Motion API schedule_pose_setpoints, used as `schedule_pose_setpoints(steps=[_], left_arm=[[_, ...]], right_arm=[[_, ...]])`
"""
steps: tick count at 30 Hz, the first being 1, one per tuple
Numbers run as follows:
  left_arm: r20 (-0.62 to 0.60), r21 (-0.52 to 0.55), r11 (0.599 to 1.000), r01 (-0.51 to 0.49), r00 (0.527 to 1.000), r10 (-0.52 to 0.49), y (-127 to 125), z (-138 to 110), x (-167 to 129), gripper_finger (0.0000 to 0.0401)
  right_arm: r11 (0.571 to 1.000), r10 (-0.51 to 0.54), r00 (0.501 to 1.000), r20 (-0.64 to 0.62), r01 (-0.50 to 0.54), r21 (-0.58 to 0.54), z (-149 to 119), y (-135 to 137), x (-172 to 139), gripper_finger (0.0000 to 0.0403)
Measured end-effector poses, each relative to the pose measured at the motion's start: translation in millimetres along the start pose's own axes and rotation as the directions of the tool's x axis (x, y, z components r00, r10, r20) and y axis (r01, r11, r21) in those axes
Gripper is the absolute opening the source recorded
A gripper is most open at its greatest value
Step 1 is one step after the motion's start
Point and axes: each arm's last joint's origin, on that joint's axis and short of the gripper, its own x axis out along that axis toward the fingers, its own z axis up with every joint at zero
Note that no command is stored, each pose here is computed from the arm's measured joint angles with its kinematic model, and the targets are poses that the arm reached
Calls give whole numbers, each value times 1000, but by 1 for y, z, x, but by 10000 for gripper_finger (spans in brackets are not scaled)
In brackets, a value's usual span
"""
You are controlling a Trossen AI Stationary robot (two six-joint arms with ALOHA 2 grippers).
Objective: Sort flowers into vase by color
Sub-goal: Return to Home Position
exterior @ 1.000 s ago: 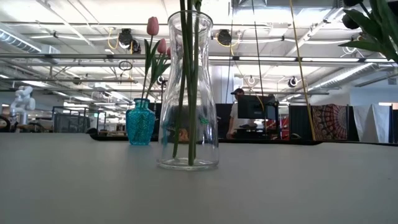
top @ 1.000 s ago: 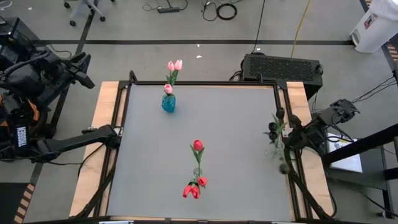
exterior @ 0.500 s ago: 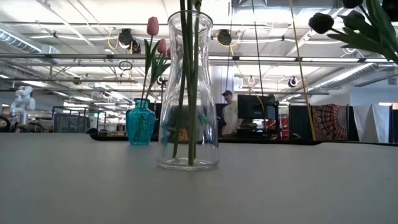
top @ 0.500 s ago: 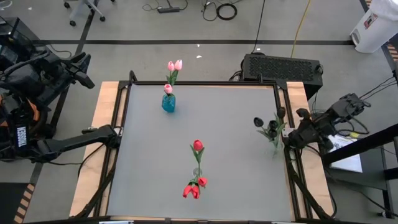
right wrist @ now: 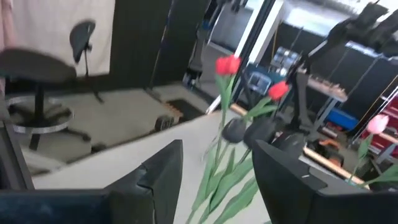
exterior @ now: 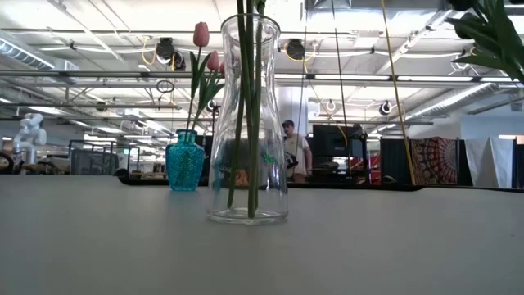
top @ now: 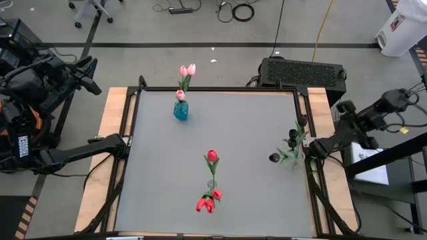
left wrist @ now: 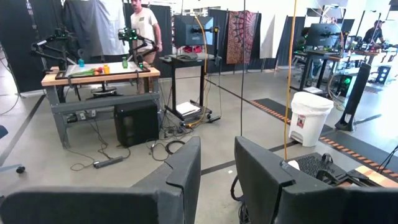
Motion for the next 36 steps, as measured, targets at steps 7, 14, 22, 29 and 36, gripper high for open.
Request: schedule_pose_setpoints(steps=[7, 14, 22, 29, 36], left_arm=[[0, 0, 1000, 0, 1000, 0, 0, 0, 0, 105], [0, 0, 1000, 0, 1000, 0, 0, 0, 0, 105], [0, 0, 1000, 0, 1000, 0, 0, 0, 0, 105], [0, 0, 1000, 0, 1000, 0, 0, 0, 0, 105], [0, 0, 1000, 0, 1000, 0, 0, 0, 0, 105]], right_arm=[[997, -36, 994, 105, 28, 77, 14, -2, -28, 185], [991, -61, 982, 181, 38, 128, 21, -3, -50, 185], [977, -86, 963, 255, 32, 209, 28, -3, -72, 185], [969, -89, 960, 266, 22, 248, 27, -2, -87, 185], [968, -87, 963, 256, 21, 249, 25, -1, -94, 185]])
